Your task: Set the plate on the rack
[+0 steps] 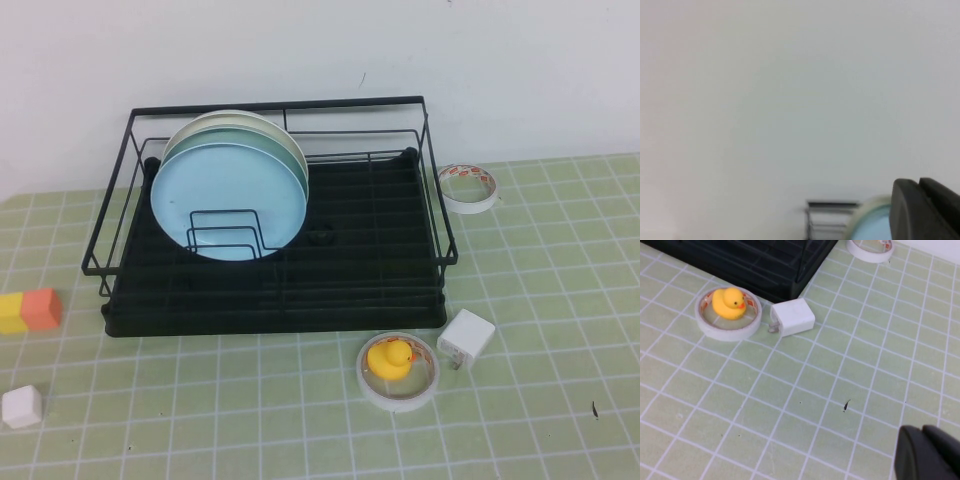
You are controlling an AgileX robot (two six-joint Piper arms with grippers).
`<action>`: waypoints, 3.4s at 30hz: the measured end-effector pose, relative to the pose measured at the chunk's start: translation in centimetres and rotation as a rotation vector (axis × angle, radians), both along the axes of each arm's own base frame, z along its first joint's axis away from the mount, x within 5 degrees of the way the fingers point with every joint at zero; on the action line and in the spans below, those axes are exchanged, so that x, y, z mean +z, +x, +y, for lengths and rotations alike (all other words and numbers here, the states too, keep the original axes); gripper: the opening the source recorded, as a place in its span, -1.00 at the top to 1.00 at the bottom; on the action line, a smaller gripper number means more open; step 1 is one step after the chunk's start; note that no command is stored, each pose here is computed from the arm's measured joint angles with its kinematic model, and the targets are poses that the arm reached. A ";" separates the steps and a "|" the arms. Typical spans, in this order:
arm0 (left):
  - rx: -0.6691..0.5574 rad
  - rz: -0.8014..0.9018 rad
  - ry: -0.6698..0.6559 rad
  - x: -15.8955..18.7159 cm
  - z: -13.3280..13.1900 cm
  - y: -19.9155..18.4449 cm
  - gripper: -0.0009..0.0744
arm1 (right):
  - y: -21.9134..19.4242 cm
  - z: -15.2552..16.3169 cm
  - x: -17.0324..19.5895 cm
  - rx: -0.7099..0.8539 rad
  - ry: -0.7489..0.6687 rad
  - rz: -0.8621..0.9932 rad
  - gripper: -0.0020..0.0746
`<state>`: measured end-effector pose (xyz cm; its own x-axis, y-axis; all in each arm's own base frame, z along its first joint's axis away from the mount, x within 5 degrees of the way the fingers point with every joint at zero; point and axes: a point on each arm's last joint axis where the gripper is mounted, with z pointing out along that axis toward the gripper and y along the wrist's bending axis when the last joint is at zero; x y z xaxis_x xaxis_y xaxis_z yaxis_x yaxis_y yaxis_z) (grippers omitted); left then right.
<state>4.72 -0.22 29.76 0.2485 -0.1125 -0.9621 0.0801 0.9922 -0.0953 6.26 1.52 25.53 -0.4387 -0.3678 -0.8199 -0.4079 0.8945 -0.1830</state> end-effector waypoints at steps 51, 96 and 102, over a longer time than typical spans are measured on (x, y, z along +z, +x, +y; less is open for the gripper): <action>-0.003 0.533 -0.159 -12.0 -0.1 0.5 0.98 | 0.0 0.1 0.0 0.003 0.007 0.001 0.95; -0.003 0.528 -0.003 -12.0 -0.1 0.5 0.98 | -0.4 -0.6 -0.1 -0.066 0.051 -0.042 0.95; -0.003 0.528 -0.003 -12.0 -0.1 0.5 0.98 | -0.5 -1.0 -3.0 -0.167 0.135 -0.225 0.95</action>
<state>5.25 -0.35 17.74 -0.2700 -0.1149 -0.9560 0.0234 0.9918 -0.1258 5.78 0.50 22.49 -0.2863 -0.1874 -0.9396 -0.2160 0.9681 -0.1273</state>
